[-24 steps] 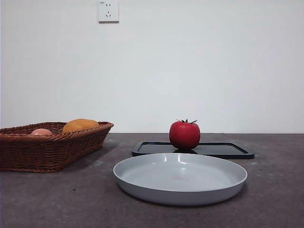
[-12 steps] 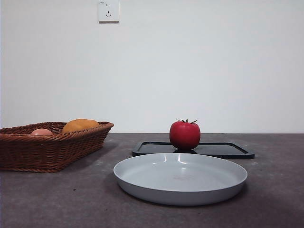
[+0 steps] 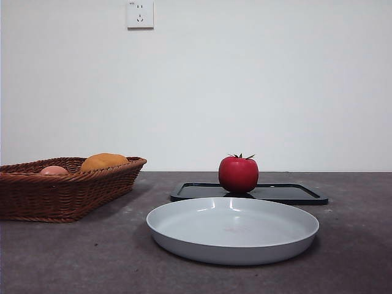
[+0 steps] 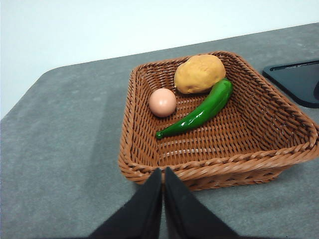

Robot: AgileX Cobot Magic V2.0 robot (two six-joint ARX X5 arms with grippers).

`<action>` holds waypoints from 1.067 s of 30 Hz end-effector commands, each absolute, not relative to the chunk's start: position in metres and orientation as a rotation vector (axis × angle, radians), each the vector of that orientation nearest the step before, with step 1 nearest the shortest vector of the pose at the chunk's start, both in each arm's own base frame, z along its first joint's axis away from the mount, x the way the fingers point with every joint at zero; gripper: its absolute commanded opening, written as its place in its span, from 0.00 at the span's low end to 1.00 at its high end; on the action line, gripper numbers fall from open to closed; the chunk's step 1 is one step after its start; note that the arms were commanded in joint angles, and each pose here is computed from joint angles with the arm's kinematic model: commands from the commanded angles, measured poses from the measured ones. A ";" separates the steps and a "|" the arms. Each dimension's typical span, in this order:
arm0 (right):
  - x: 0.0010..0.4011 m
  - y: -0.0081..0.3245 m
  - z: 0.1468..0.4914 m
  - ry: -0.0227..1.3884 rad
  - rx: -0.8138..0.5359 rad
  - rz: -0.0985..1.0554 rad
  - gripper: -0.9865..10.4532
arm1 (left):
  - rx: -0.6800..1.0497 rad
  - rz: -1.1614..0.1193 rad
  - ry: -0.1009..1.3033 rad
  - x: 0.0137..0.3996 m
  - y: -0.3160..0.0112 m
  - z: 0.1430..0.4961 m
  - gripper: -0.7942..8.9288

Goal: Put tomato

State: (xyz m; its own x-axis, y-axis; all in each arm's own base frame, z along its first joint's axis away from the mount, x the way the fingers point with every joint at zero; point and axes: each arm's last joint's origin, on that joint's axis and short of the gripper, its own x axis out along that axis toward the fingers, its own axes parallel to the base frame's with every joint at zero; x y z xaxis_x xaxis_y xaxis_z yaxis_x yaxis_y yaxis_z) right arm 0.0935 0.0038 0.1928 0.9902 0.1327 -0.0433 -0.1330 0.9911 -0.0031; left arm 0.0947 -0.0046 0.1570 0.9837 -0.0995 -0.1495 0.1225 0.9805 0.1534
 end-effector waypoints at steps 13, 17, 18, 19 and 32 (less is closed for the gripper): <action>0.096 0.003 0.153 0.139 0.056 0.116 0.09 | 0.159 -0.109 0.169 0.095 -0.004 0.149 0.09; 0.096 0.003 0.150 0.168 0.062 0.099 0.09 | 0.159 -0.109 0.169 0.095 -0.004 0.149 0.09; 0.096 0.003 0.150 0.168 0.062 0.097 0.09 | 0.159 -0.109 0.169 0.095 -0.004 0.149 0.09; 0.096 0.003 0.150 0.168 0.062 0.098 0.09 | 0.159 -0.109 0.169 0.095 -0.004 0.149 0.09; 0.096 0.003 0.152 0.150 0.060 0.098 0.09 | 0.159 -0.109 0.169 0.095 -0.004 0.149 0.09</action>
State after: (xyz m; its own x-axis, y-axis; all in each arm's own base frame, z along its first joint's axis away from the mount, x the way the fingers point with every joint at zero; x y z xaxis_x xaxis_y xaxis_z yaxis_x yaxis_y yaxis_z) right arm 0.0958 0.0030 0.1530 0.9831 0.1066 -0.1491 -0.0990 0.9934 0.0574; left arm 0.0947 -0.0046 0.1570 0.9838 -0.0991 -0.1495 0.1221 0.9806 0.1535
